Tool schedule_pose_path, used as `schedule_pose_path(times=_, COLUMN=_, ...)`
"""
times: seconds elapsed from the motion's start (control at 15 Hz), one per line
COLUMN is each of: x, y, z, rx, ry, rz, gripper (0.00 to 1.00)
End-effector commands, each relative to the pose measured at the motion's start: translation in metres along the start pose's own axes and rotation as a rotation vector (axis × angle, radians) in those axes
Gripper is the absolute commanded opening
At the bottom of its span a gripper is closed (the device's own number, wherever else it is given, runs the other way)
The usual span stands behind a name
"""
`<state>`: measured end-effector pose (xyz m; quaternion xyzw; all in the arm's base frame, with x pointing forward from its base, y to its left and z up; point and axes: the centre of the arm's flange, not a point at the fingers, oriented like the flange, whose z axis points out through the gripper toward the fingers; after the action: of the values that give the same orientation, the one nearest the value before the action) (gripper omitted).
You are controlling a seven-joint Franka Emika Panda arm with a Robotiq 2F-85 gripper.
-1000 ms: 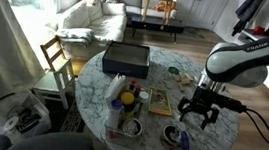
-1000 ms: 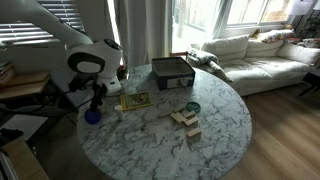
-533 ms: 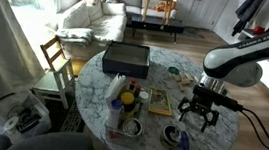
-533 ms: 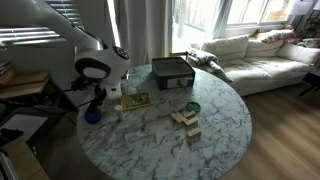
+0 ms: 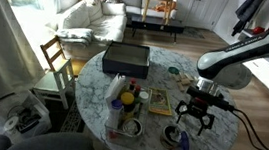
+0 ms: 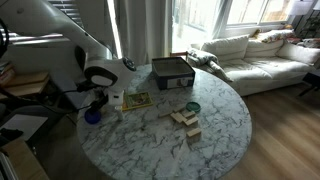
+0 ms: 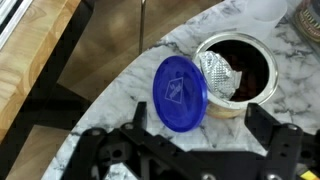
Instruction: Put the blue lid in the clear case on the left
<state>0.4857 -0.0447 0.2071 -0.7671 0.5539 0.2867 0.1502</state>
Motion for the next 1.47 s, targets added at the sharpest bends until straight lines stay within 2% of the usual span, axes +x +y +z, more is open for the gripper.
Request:
schedule_pose_path(times=0.0, x=0.018, y=-0.005, z=0.006, rx=-0.021, ry=-0.074, rz=0.08, gripper=1.0)
schedule_pose_path(times=0.33, x=0.029, y=-0.002, z=0.011, rx=-0.058, ry=-0.119, rz=0.153, gripper=0.95)
schedule_pose_path(times=0.53, x=0.033, y=-0.001, z=0.013, rx=-0.069, ry=-0.14, rz=0.185, gripper=0.98)
schedule_pose_path(times=0.67, x=0.035, y=-0.002, z=0.014, rx=-0.072, ry=-0.149, rz=0.205, gripper=0.96)
schedule_pose_path(times=0.87, x=0.038, y=-0.003, z=0.017, rx=-0.073, ry=-0.166, rz=0.23, gripper=0.9)
schedule_pose_path(times=1.13, x=0.043, y=-0.003, z=0.021, rx=-0.078, ry=-0.179, rz=0.259, gripper=0.87)
schedule_pose_path(times=1.4, x=0.048, y=-0.002, z=0.025, rx=-0.085, ry=-0.19, rz=0.274, gripper=0.73)
